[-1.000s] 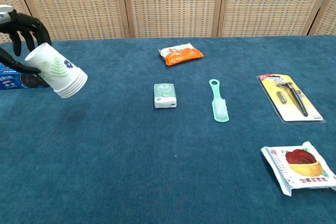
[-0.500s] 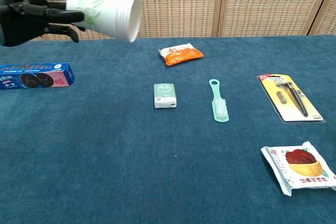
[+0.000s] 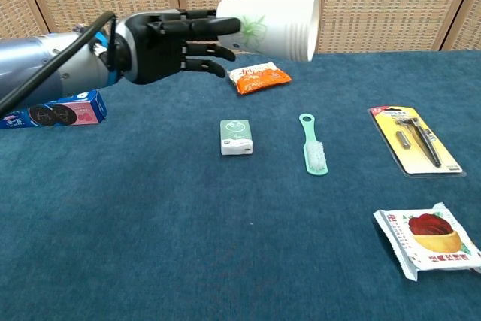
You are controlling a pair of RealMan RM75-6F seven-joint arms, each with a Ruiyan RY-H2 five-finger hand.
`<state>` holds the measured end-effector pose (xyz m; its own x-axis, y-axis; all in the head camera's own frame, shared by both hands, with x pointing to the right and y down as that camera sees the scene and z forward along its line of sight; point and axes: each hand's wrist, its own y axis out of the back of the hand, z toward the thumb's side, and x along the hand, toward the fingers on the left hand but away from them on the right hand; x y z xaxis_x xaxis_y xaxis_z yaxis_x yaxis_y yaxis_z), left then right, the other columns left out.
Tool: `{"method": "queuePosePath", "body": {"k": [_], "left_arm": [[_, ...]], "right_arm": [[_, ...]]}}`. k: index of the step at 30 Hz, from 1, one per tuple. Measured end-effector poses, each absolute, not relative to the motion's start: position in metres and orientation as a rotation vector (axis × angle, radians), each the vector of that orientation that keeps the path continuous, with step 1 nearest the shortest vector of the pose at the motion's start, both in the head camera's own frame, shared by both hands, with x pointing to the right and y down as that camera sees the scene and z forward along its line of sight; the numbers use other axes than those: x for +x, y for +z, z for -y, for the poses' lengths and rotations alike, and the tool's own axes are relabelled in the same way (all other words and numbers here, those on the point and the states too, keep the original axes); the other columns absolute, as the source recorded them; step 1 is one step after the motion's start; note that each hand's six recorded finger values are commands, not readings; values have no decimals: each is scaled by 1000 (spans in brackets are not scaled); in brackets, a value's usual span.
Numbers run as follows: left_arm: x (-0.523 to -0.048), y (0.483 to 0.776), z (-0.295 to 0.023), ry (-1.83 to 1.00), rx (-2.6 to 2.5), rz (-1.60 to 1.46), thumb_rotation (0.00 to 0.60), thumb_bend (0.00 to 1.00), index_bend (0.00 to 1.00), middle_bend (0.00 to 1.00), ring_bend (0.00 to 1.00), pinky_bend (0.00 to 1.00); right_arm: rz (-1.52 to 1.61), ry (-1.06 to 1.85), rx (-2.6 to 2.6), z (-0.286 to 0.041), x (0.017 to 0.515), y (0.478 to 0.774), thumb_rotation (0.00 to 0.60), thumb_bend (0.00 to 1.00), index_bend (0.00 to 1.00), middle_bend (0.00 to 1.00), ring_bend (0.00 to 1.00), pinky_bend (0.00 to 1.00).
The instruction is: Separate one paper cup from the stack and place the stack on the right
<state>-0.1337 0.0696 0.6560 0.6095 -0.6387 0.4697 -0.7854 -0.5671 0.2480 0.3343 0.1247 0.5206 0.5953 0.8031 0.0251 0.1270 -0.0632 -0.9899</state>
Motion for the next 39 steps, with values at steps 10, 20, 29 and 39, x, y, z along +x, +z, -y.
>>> {"method": "queuePosePath", "body": {"k": [10,20,29,39], "left_arm": [[-78,662,-67,445,2395,1045,600,233,526,499,473,520],[-64,665,-69,467,2406,1022,600,234,526,499,473,520],[-59,670,-71,487,2398,1014,600,236,526,499,473,520],[-55,675,-73,501,2393,1005,600,237,526,499,473,520]], "right_arm": [[676,511,-1584,-103,275,518,600,185,431,335,207,138],[598,465,-1584,-94,244,529,600,250,446,342,216,148],[575,456,-1578,-91,231,538,600,339,479,360,228,168],[587,429,-1577,-90,224,538,600,384,503,372,233,188]]}}
